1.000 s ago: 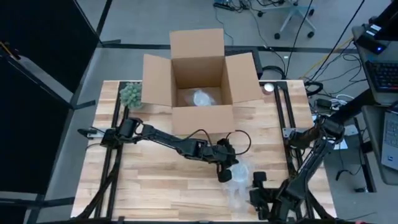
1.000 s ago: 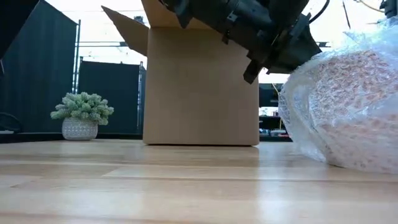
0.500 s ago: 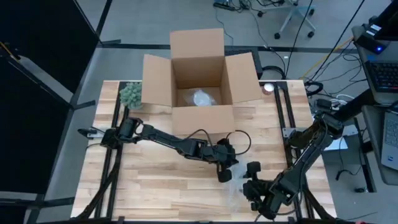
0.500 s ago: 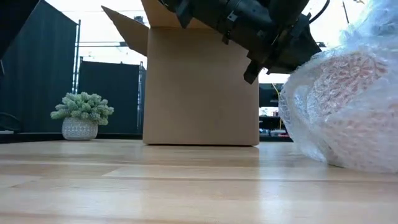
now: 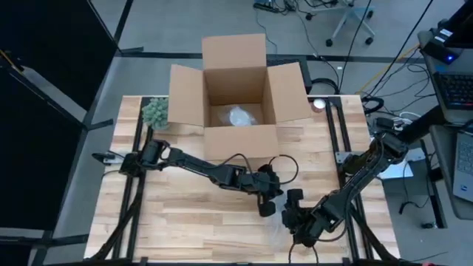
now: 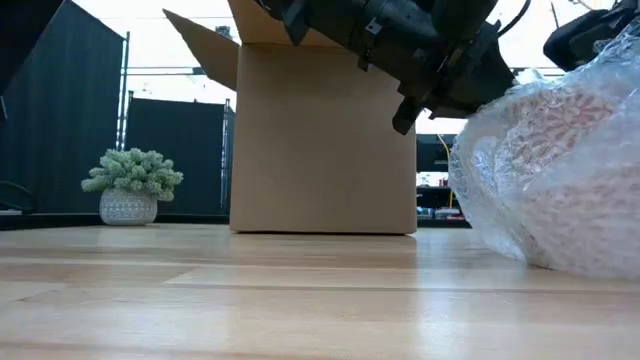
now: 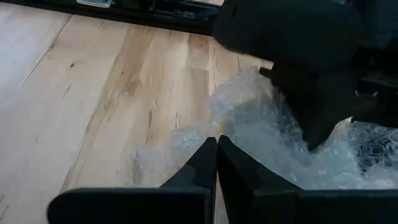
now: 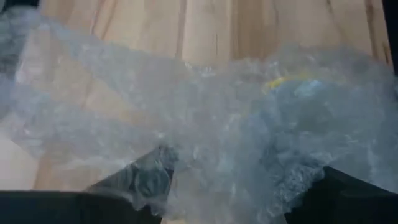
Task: Wrap mug
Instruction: Wrap the orange mug in the bubble wrap
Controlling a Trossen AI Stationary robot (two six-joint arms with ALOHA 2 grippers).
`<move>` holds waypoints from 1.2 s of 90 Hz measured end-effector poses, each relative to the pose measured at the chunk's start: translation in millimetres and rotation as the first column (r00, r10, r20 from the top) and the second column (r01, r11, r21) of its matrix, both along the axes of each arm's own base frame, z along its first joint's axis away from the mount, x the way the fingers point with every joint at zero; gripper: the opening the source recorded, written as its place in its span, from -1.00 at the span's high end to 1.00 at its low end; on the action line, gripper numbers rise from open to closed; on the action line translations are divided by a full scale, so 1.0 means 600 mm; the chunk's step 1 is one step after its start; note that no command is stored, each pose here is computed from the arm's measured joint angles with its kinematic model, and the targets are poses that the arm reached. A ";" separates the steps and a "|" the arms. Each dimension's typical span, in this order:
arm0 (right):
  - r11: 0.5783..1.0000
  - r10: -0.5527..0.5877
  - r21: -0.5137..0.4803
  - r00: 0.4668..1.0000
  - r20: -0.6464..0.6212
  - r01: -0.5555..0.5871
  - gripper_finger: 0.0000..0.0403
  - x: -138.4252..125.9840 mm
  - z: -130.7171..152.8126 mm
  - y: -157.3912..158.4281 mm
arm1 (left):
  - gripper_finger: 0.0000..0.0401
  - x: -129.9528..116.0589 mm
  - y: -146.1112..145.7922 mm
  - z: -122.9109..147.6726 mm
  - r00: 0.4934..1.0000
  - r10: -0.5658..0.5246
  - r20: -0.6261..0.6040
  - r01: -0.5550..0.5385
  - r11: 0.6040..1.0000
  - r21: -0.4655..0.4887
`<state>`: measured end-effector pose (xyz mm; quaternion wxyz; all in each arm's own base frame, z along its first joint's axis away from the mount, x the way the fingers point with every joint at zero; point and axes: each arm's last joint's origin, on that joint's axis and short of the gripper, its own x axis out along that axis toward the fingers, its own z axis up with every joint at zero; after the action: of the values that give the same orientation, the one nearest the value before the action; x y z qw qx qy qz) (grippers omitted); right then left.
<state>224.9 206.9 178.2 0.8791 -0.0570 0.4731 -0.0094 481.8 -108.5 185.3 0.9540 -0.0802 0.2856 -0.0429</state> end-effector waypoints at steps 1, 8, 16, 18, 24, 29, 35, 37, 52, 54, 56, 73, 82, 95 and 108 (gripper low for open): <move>1.000 0.001 -0.001 1.000 0.000 -0.001 -0.15 0.000 0.000 0.000 | 1.00 -0.001 0.000 0.001 1.000 -0.001 -0.001 0.001 1.000 0.000; 1.000 0.014 -0.009 1.000 -0.001 -0.014 -0.15 0.001 -0.002 0.000 | 1.00 -0.005 -0.004 0.010 1.000 -0.004 -0.001 0.004 1.000 0.002; 1.000 0.023 -0.009 1.000 -0.003 -0.023 -0.15 0.001 -0.002 0.001 | 1.00 -0.013 -0.010 0.026 1.000 -0.024 0.006 0.024 1.000 0.012; 1.000 0.023 -0.009 1.000 -0.006 -0.023 -0.15 0.001 -0.002 0.001 | 1.00 -0.014 -0.013 0.030 0.999 -0.037 0.011 0.037 0.999 0.007; 1.000 0.023 -0.011 1.000 -0.007 -0.023 -0.15 0.001 -0.003 0.000 | 1.00 -0.018 -0.025 0.040 0.998 -0.064 0.029 0.064 0.998 0.001; 1.000 0.024 -0.013 1.000 -0.008 -0.024 -0.15 0.001 -0.004 0.000 | 1.00 -0.021 -0.033 0.044 0.996 -0.077 0.037 0.077 0.997 -0.002; 0.999 0.028 -0.017 0.999 -0.017 -0.028 -0.15 0.000 -0.005 0.000 | 1.00 -0.022 -0.038 0.046 0.995 -0.086 0.044 0.086 0.996 0.000; 0.999 0.029 -0.018 0.999 -0.020 -0.029 -0.15 -0.001 -0.006 0.000 | 1.00 -0.022 -0.038 0.046 0.995 -0.085 0.045 0.085 0.996 0.000; 0.999 0.035 -0.020 0.999 -0.024 -0.036 -0.15 -0.001 -0.007 0.000 | 1.00 -0.015 -0.037 0.046 0.994 -0.069 0.084 0.070 0.998 -0.009; 0.999 0.036 -0.020 0.999 -0.024 -0.037 -0.15 -0.001 -0.007 0.000 | 1.00 -0.012 -0.036 0.043 0.994 -0.062 0.088 0.064 0.998 -0.017; 0.999 0.037 -0.021 0.999 -0.023 -0.037 -0.15 -0.001 -0.007 0.000 | 1.00 -0.010 -0.036 0.039 0.995 -0.056 0.086 0.059 0.998 -0.023; 0.998 0.055 -0.026 0.998 -0.017 -0.056 -0.15 0.001 -0.005 0.001 | 1.00 0.001 -0.034 -0.010 0.999 -0.036 0.030 0.036 0.999 -0.028; 0.997 0.068 -0.023 0.998 -0.018 -0.068 -0.15 0.004 0.003 0.005 | 1.00 0.005 -0.032 -0.022 1.000 -0.014 0.016 0.014 0.999 -0.050; 0.997 0.072 -0.030 0.997 -0.037 -0.074 -0.15 0.009 0.031 0.010 | 1.00 0.006 -0.027 -0.025 1.000 -0.005 0.005 0.005 0.999 -0.051; 0.996 0.053 -0.064 0.994 -0.093 -0.059 -0.15 0.006 0.066 0.012 | 1.00 0.006 -0.026 -0.027 1.000 -0.004 -0.001 0.003 0.999 -0.050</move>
<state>228.3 214.3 217.9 0.8541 -0.0998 0.5104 0.0020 485.1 -124.2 169.3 0.9515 -0.1036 0.2851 -0.0517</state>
